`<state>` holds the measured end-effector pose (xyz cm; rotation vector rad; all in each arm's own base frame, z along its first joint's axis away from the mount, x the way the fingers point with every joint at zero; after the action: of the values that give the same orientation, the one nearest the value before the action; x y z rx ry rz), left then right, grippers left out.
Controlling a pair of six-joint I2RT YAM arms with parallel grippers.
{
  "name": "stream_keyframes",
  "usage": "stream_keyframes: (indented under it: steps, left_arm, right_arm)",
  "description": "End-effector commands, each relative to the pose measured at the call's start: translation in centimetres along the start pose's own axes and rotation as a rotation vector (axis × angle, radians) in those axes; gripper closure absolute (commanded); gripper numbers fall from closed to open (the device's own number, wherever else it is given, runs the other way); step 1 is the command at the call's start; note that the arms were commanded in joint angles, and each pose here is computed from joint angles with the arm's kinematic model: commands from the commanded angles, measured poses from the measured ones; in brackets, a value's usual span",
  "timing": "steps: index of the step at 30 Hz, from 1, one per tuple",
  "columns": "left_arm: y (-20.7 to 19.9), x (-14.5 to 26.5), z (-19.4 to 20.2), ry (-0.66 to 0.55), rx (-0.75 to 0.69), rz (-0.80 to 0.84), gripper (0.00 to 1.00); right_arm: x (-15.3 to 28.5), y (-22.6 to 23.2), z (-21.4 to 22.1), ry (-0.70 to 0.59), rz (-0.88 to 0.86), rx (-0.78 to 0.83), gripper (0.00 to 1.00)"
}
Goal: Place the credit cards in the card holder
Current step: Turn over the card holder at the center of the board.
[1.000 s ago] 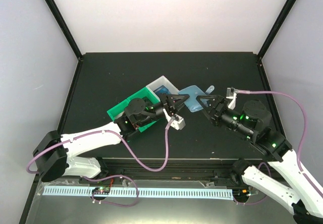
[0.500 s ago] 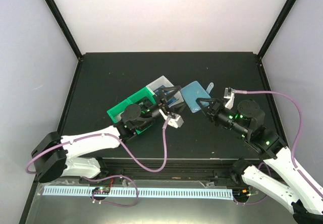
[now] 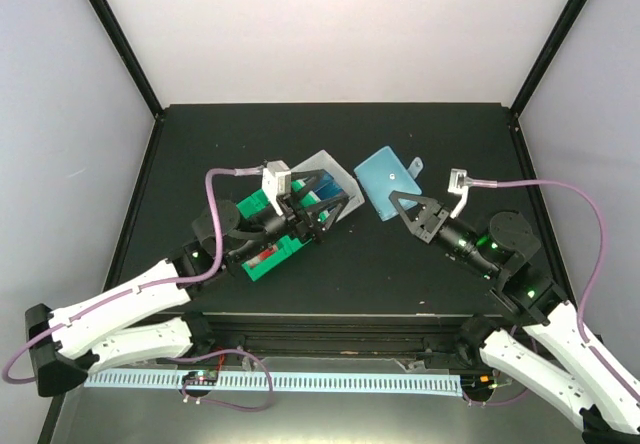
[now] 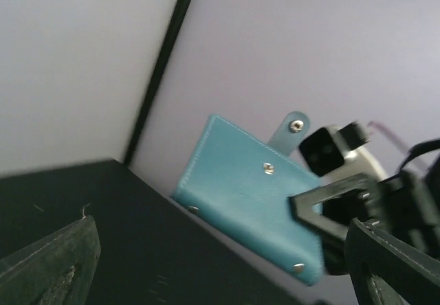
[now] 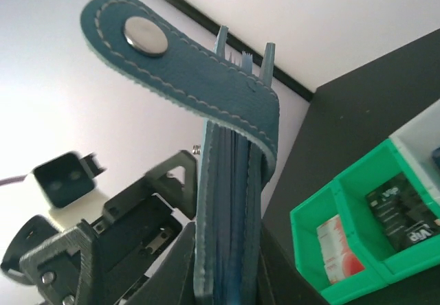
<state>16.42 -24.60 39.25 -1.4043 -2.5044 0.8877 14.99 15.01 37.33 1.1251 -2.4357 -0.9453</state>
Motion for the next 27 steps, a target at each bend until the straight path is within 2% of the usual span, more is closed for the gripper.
stream_keyframes:
  steps: [1, 6, 7, 8, 11, 14, 17, 20, 21, 22, 25, 27]
  left_arm:
    - [-0.5, 0.0, 1.8, 0.124, 0.525, 0.053, 0.01]
    - [-0.8, -1.4, 3.3, 0.193, 0.714, 0.121, 0.01]
    - [-0.7, -1.7, 3.4, 0.190, 0.734, 0.128, 0.04]
    - [-0.7, -2.1, 3.4, 0.190, 0.749, 0.122, 0.09]
    - [-0.4, -2.8, 3.6, 0.185, 0.762, 0.110, 0.36]
    - [0.3, -2.6, 3.3, 0.108, 0.761, 0.104, 0.61]
    - [1.1, -2.6, 3.5, 0.081, 0.746, 0.072, 0.79]
    - [2.3, -2.8, 4.5, 0.085, 0.743, 0.027, 0.91]
    - [2.6, -2.9, 4.7, 0.089, 0.738, 0.019, 0.97]
    - [3.0, -2.9, 5.0, 0.096, 0.730, 0.011, 0.98]
    - [4.6, -2.4, 6.3, 0.125, 0.688, -0.046, 0.98]
    - [5.8, -1.9, 7.7, 0.180, 0.634, -0.095, 0.98]
  right_arm:
    - [-0.1, 2.0, -0.1, -0.017, -0.195, 0.035, 0.97]
    - [-0.4, 2.1, 0.8, 0.003, -0.270, -0.016, 0.96]
    - [-0.5, 2.0, 0.9, 0.006, -0.275, -0.030, 0.96]
    - [-0.6, 1.7, 1.1, 0.007, -0.266, -0.047, 0.96]
    - [-1.0, 0.7, 1.6, 0.012, -0.218, -0.083, 0.95]
    - [-1.3, 0.0, 2.2, 0.031, -0.194, -0.110, 0.94]
    - [-1.8, -0.4, 3.2, 0.079, -0.210, -0.135, 0.94]
    - [-2.1, -0.9, 4.0, 0.109, -0.207, -0.146, 0.91]
    - [-2.1, -1.1, 4.2, 0.116, -0.195, -0.141, 0.87]
    - [-2.0, -1.4, 4.5, 0.123, -0.176, -0.132, 0.79]
    - [-1.6, -2.6, 5.4, 0.154, -0.091, -0.074, 0.49]
    - [-1.0, -4.0, 6.5, 0.197, -0.009, -0.043, 0.36]
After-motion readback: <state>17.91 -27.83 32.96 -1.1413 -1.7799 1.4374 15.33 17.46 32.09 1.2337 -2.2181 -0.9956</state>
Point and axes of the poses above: each gripper's point midway between its finger pads, its own x axis back along the fingers, its own y axis along the line the jaws close on, z = x × y, the point moved 6 cm from there along x, back along the fingers, and after that the axes turned 14 degrees about x, right-handed, at the moved point
